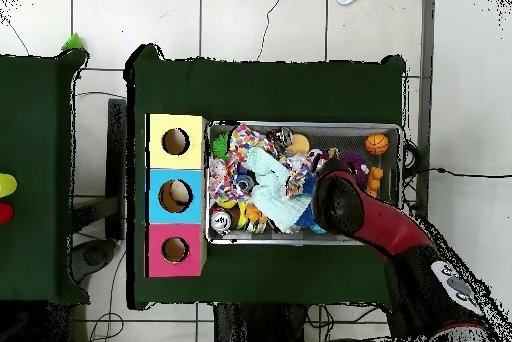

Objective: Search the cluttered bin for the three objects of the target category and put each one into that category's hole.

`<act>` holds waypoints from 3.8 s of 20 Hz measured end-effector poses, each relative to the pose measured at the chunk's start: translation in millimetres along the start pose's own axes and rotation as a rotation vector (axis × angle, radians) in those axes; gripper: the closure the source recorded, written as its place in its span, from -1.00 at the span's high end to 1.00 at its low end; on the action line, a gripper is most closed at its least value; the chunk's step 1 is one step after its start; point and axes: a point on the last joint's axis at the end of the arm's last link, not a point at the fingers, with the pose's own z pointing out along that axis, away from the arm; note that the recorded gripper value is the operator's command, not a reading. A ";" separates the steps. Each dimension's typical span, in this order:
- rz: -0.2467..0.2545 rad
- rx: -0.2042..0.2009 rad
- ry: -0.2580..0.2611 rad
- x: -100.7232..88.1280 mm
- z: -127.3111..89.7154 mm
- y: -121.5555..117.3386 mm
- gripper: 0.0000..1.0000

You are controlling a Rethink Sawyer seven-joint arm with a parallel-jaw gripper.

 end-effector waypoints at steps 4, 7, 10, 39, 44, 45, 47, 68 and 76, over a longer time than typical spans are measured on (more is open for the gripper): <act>0.022 -0.001 0.010 2.2 -1.3 1.1 -1.00; 0.033 -0.002 0.015 3.4 -2.6 2.3 -1.00; 0.040 0.001 0.018 2.8 -4.4 5.4 -1.00; 0.107 0.003 0.101 19.3 -18.3 50.1 -1.00; 0.146 0.006 0.104 19.3 -16.9 49.6 -1.00; 0.158 0.008 0.103 19.5 -16.5 49.3 -1.00; 0.175 0.011 0.101 19.9 -15.9 48.8 -1.00; 0.259 0.027 0.060 21.3 -24.7 105.7 -1.00; 0.296 0.027 0.081 27.8 -31.4 123.5 -1.00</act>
